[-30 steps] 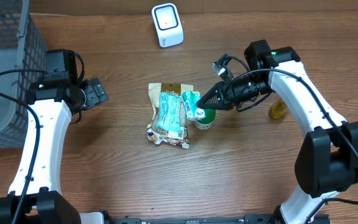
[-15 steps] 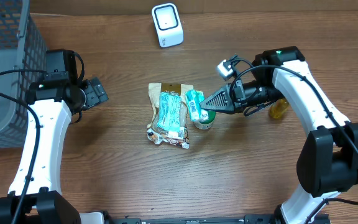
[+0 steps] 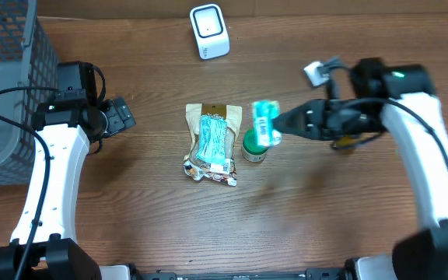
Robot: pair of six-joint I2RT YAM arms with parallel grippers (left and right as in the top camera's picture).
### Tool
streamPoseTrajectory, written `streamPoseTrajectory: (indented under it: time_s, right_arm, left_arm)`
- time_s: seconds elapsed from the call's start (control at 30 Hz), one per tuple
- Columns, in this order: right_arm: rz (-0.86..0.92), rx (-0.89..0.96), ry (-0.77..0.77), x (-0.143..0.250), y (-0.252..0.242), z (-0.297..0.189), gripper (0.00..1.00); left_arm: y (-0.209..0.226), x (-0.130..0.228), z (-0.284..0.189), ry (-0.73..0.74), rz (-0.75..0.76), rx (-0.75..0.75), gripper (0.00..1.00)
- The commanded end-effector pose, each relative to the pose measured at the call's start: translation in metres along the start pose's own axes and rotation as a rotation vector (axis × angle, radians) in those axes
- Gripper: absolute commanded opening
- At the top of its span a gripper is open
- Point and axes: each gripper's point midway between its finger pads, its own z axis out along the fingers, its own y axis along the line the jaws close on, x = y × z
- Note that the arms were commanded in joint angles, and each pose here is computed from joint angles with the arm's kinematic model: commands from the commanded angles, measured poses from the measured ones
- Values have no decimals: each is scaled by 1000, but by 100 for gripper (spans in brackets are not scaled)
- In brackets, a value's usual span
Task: Scan the item barcode
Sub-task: 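Lift the wipes pack and pull it right away from the jar, then hold the wipes pack and rotate it with the right gripper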
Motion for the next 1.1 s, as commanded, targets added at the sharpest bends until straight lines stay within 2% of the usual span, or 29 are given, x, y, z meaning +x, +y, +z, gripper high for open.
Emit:
streamPoseTrajectory:
  time_s: [0.0, 0.27, 0.4, 1.07]
  right_arm:
    - [-43, -25, -72, -5, 34, -13, 4]
    - [-129, -21, -75, 13, 72, -13, 4]
    - [-108, -21, -75, 18, 80, -13, 4]
    - [-95, -1, -65, 22, 80, -12, 4]
  left_arm:
    - [-1, -5, -6, -23, 13, 1, 100]
    - [-1, -5, -6, -23, 12, 1, 99]
    - [-1, -5, -6, -23, 13, 1, 100]
    - [-1, -5, -6, -23, 13, 1, 100]
